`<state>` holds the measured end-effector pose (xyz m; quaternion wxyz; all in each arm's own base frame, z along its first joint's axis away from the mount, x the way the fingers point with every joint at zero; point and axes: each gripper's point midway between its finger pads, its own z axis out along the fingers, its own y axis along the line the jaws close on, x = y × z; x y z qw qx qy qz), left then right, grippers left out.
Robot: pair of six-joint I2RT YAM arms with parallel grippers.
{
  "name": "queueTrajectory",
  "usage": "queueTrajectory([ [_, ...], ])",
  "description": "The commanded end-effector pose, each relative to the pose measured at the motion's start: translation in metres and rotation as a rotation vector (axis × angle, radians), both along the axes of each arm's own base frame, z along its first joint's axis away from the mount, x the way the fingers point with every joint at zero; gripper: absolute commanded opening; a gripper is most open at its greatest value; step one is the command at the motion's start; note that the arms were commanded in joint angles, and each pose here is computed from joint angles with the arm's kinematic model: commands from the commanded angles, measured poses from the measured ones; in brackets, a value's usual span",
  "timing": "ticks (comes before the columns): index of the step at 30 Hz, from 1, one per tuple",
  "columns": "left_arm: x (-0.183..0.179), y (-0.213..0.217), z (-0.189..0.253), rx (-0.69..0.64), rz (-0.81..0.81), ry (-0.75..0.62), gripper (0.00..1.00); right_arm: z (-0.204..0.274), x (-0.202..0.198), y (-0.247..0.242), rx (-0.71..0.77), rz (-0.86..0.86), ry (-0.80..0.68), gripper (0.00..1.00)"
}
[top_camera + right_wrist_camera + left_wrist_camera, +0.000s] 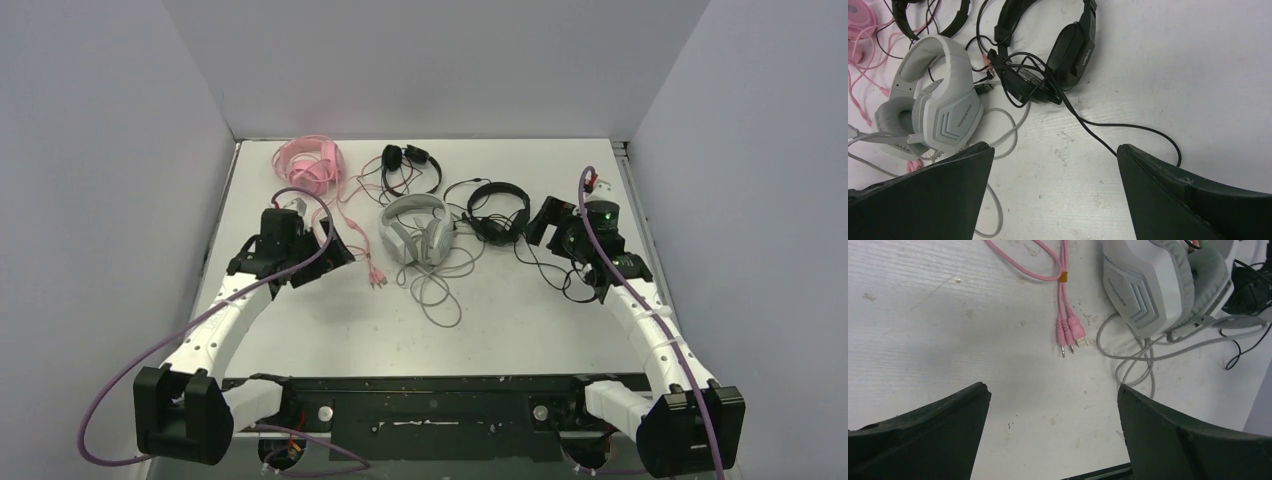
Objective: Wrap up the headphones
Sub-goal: Pick up the headphones from the center of the board.
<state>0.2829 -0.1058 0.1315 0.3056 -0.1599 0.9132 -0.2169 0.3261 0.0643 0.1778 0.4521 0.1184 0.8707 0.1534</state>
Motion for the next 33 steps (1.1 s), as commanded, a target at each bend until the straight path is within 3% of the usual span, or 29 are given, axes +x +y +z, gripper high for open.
queueTrajectory([
  [1,0.016,0.027,0.010,0.082,0.126,0.021,0.97,-0.005,0.010,-0.012,-0.030,-0.060,-0.015,1.00],
  [5,0.013,0.047,0.003,0.098,0.137,0.094,0.97,-0.011,0.014,-0.021,-0.053,-0.099,0.012,1.00],
  [9,0.019,0.037,0.013,0.038,0.083,-0.011,0.97,-0.017,0.020,-0.027,-0.050,-0.158,0.045,1.00],
  [17,0.038,0.015,0.040,-0.061,0.006,-0.185,0.97,-0.005,0.052,-0.002,-0.127,-0.088,0.003,1.00],
  [21,0.048,0.024,0.044,-0.025,0.041,-0.201,0.97,-0.015,0.077,0.009,-0.123,-0.108,0.035,0.99],
  [27,0.056,0.072,0.035,0.055,0.247,-0.108,0.97,-0.043,0.115,0.000,-0.158,-0.224,0.108,0.98],
  [33,0.066,0.070,0.037,0.012,0.212,-0.148,0.97,-0.074,0.142,0.004,-0.113,-0.214,0.168,0.96],
])
